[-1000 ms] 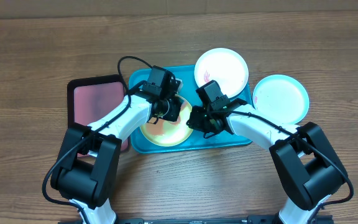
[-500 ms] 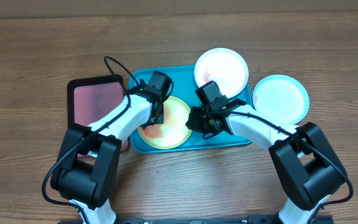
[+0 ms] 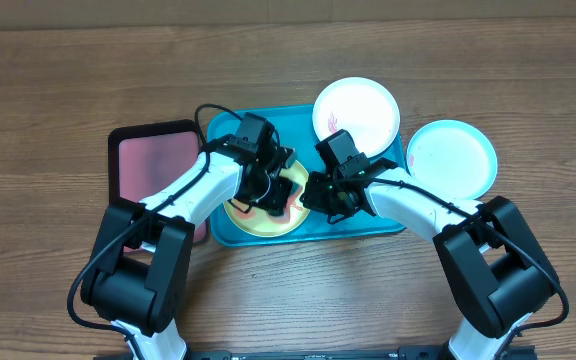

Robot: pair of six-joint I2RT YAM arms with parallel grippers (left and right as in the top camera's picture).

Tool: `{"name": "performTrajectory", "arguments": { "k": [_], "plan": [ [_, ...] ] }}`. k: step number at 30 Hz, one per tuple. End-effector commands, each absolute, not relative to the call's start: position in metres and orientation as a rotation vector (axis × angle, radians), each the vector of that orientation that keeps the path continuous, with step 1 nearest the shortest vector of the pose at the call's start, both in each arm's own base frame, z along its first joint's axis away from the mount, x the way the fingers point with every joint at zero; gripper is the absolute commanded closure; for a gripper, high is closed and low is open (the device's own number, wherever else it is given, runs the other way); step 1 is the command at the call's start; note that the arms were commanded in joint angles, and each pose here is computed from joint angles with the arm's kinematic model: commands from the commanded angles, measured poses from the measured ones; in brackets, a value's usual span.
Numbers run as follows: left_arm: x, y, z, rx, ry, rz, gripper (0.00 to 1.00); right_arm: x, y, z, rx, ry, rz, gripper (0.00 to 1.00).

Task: Clean dirty plates on tray and stack at the side
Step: 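Scrub the yellow plate with the sponge while right gripper holds its rim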

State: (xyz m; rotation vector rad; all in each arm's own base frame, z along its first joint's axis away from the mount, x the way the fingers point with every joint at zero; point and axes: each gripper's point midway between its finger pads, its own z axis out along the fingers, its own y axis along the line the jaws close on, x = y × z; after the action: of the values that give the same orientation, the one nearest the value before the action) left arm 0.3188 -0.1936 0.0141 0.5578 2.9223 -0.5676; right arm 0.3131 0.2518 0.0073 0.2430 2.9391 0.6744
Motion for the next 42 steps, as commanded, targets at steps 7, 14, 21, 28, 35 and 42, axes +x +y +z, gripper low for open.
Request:
{"name": "performTrajectory", "arguments": {
  "k": [7,14,21,28,35,42],
  "plan": [
    [0.368,-0.082,0.011,-0.217,2.76,0.366,0.96,0.314,0.257,0.013,0.235,2.941,0.713,0.96],
    [0.33,-0.078,0.002,-0.245,2.922,0.39,0.96,0.315,0.256,0.013,0.237,2.937,0.703,0.96],
    [0.276,-0.163,-0.001,0.329,3.203,-0.395,0.96,0.315,0.256,0.012,0.237,2.937,0.703,0.96],
    [0.262,-0.213,0.022,0.699,3.024,-0.936,0.96,0.315,0.256,0.012,0.237,2.938,0.704,0.96],
    [0.331,-0.17,0.016,0.218,3.026,-0.46,0.96,0.314,0.256,0.012,0.238,2.941,0.703,0.96],
    [0.39,-0.113,0.078,-0.066,2.948,-0.224,0.96,0.314,0.254,0.015,0.247,2.955,0.689,0.96]
  ]
}}
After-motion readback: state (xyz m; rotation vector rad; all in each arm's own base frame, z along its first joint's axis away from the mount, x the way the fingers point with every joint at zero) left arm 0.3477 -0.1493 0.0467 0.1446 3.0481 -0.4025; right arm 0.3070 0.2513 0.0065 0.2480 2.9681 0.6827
